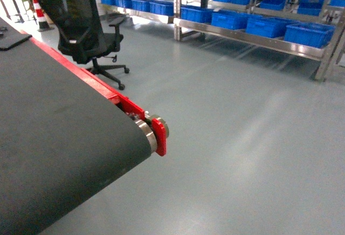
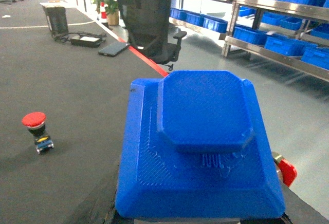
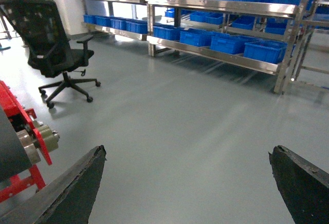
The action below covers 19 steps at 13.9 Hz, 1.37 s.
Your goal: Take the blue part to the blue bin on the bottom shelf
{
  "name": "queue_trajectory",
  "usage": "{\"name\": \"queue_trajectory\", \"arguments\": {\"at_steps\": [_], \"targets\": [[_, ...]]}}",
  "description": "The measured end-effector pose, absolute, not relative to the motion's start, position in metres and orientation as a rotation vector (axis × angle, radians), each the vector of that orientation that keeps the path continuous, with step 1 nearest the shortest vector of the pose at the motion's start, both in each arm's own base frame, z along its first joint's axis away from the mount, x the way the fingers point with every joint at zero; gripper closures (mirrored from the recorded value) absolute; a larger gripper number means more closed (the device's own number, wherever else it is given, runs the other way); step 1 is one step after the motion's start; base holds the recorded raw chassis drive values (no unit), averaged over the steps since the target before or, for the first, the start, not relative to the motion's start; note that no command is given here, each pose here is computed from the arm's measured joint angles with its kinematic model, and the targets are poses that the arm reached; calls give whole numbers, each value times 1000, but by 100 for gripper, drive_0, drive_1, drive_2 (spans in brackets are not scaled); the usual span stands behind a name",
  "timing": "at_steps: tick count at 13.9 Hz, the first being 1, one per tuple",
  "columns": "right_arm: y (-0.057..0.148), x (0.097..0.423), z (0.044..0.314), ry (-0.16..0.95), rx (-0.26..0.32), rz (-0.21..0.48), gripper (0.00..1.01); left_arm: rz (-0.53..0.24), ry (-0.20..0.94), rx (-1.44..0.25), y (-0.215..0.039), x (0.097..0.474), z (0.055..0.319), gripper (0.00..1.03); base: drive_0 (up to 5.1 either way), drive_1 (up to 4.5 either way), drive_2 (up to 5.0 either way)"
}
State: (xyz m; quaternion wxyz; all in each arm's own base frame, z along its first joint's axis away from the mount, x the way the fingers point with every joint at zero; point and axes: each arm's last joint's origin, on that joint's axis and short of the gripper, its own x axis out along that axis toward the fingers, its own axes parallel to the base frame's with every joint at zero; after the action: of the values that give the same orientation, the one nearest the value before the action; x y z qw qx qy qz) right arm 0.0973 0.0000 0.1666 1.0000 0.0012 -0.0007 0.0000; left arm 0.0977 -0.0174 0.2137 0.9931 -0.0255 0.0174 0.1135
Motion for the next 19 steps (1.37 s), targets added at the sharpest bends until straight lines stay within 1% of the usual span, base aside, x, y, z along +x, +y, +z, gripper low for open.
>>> {"name": "queue_trajectory", "arguments": {"at_steps": [19], "targets": [[0,97,167,-1,2,0,3,228,35,-51,-17,98,214,60,-155,-155,-155]]}}
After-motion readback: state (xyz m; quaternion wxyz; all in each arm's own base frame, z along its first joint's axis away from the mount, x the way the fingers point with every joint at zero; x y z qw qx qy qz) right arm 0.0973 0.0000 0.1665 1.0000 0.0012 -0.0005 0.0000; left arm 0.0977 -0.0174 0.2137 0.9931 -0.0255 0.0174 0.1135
